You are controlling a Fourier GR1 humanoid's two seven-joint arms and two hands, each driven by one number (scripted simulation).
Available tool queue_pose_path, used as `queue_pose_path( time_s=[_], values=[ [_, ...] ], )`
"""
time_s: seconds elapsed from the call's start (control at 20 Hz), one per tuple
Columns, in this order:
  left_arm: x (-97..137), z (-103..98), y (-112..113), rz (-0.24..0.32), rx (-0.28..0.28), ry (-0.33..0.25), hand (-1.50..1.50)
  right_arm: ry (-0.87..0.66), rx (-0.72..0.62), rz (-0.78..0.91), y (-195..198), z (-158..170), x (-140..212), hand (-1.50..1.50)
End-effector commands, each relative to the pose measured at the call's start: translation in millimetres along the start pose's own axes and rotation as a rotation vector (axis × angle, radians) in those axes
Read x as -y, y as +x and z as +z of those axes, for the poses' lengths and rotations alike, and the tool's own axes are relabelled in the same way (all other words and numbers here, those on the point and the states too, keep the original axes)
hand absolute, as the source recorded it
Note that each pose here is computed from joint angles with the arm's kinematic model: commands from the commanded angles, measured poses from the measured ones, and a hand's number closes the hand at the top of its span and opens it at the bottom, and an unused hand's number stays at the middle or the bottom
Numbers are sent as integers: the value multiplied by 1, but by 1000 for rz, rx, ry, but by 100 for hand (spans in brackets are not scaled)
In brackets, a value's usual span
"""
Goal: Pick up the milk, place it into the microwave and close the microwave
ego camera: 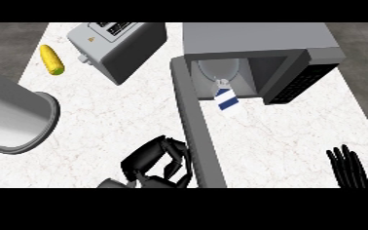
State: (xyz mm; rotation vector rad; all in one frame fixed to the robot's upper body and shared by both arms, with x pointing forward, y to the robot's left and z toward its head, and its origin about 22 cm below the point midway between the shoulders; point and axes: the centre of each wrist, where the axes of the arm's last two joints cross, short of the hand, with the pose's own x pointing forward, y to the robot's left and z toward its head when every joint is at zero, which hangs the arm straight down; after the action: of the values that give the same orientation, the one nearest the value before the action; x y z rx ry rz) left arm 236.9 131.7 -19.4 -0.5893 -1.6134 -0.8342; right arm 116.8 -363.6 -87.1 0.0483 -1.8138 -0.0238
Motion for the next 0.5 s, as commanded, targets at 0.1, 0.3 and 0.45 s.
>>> queue_pose_path(
  time_s=[0.1,0.3,0.45],
  values=[
    [64,-30,-13,28,-74,-97,150,129,96,-120,39,-4,-12,-150],
    [86,-45,-12,-22,-71,-84,150,211,121,-140,71,-4,-20,-150],
    [94,-60,-6,-39,-73,-77,150,243,115,-174,85,-17,-32,-150]
  ],
)
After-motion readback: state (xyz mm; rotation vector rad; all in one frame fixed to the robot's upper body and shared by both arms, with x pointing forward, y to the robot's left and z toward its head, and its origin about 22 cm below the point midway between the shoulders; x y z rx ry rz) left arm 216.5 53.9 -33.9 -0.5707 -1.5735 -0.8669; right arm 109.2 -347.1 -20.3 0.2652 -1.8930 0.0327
